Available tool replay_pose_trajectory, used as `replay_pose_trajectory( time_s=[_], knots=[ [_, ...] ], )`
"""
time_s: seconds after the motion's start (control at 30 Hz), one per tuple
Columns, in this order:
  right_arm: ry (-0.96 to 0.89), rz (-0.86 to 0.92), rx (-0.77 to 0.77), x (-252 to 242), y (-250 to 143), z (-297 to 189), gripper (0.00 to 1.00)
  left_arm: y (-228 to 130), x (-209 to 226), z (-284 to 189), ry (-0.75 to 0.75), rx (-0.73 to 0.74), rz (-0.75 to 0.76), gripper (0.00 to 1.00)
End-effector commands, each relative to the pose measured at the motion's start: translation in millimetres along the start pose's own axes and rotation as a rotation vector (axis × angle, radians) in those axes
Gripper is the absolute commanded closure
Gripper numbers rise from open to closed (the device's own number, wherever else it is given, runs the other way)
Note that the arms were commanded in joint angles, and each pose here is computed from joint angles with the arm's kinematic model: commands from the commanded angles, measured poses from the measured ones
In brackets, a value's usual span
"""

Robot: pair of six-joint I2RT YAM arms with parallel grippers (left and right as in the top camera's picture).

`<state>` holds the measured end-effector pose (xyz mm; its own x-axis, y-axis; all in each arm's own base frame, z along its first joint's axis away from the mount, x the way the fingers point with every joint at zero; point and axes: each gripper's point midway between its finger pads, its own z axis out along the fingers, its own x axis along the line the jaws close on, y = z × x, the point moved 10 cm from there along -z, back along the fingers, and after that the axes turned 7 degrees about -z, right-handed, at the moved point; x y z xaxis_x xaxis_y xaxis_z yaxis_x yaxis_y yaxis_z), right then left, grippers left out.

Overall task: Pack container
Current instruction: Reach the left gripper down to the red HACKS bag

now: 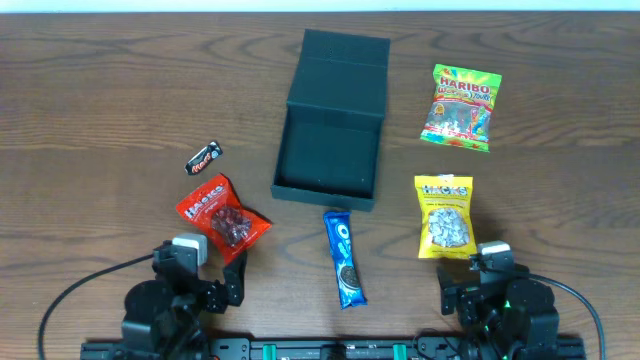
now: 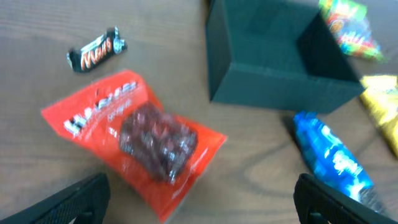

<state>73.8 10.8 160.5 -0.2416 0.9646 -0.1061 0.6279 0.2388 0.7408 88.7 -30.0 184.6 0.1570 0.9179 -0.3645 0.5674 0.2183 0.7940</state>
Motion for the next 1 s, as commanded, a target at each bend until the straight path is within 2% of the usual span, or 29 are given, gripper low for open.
replay_pose_trajectory(
  time_s=[0.0, 0.13, 0.33, 0.47, 0.6, 0.67, 0.97],
  knots=[
    [0.007, -0.001, 0.003, 1, -2, 1, 0.01, 27, -11, -19, -0.004, -0.093, -0.029, 0.05],
    [0.007, -0.001, 0.003, 1, -2, 1, 0.01, 54, -19, -26, 0.038, -0.064, -0.087, 0.05],
    [0.007, -0.001, 0.003, 1, -2, 1, 0.01, 109, -38, -14, 0.096, 0.137, -0.149, 0.05],
    [0.007, -0.001, 0.003, 1, -2, 1, 0.01, 136, -58, -1, -0.046, 0.240, -0.180, 0.05],
    [0.007, -0.001, 0.003, 1, -2, 1, 0.01, 137, -68, 9, -0.171, 0.363, -0.217, 0.05],
    [0.007, -0.001, 0.003, 1, -2, 1, 0.01, 132, -64, 12, -0.126, 0.404, -0.226, 0.05],
    [0.007, -0.001, 0.003, 1, -2, 1, 0.01, 131, -63, 25, -0.120, 0.453, -0.299, 0.05]
  ],
)
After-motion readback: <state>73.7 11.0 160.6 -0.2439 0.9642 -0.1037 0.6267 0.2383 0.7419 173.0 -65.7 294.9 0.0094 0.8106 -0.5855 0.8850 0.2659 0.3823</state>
